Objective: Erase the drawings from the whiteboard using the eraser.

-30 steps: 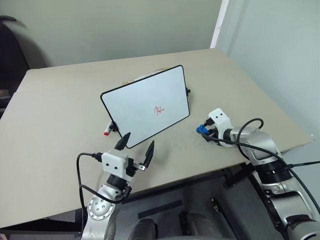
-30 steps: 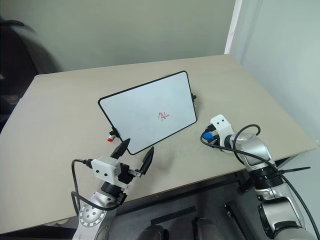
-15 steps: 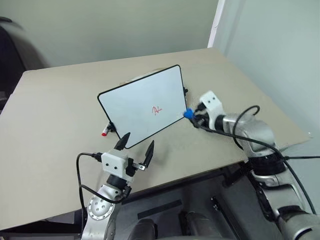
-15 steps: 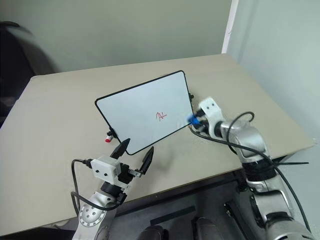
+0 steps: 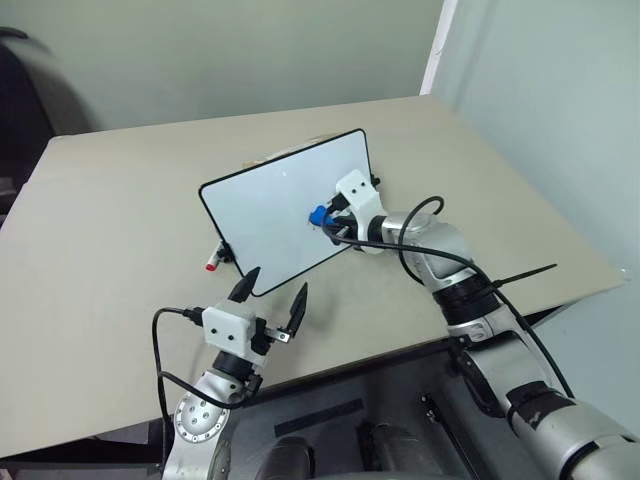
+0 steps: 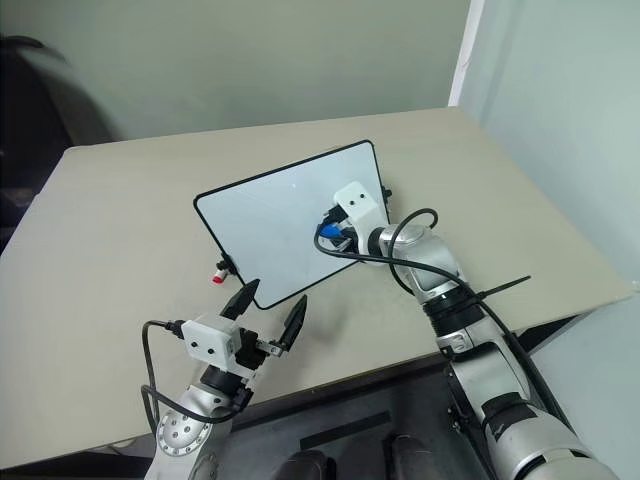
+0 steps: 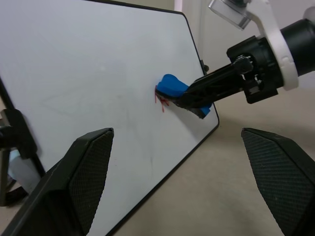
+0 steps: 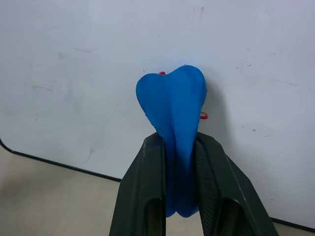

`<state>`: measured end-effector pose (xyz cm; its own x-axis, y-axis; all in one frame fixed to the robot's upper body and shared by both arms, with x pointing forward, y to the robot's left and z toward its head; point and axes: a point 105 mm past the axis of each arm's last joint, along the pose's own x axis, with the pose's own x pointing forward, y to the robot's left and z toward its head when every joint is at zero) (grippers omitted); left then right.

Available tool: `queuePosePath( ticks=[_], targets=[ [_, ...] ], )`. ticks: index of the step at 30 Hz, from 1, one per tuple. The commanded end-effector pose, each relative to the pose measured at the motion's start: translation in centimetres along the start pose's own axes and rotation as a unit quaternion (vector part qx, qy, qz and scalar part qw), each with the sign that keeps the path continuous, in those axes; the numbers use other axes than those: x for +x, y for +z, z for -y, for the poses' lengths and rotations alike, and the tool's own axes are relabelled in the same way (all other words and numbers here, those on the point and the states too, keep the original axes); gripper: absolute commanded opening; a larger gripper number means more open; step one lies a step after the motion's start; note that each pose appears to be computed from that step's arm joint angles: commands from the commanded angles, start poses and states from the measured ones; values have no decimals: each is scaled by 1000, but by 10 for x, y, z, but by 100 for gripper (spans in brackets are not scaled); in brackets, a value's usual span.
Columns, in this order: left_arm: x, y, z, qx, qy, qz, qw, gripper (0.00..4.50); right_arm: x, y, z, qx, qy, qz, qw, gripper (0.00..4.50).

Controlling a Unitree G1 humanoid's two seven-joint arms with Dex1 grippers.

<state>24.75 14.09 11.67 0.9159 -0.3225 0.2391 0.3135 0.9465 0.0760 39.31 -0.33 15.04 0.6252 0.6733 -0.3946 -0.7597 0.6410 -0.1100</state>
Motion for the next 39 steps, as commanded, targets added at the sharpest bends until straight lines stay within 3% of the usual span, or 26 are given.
queuePosePath(
  ticks=[1, 9, 21, 28, 39],
  targets=[
    [-1, 15, -1, 7, 5, 27, 1000, 450, 6, -2, 1, -18, -12, -12, 1000, 43],
    [-2, 16, -2, 6, 9, 30, 1000, 450, 14, -27, 1, -30, -20, -60, 998, 43],
    [-1, 13, -2, 6, 7, 27, 1000, 450, 2, 35, 11, -49, -41, 31, 997, 43],
    [0, 13, -2, 6, 6, 26, 1000, 450, -2, 50, 12, -50, -49, 54, 996, 43],
    [-1, 13, -1, 5, 9, 27, 1000, 450, 17, -8, -17, -45, -6, -34, 998, 43]
  ],
)
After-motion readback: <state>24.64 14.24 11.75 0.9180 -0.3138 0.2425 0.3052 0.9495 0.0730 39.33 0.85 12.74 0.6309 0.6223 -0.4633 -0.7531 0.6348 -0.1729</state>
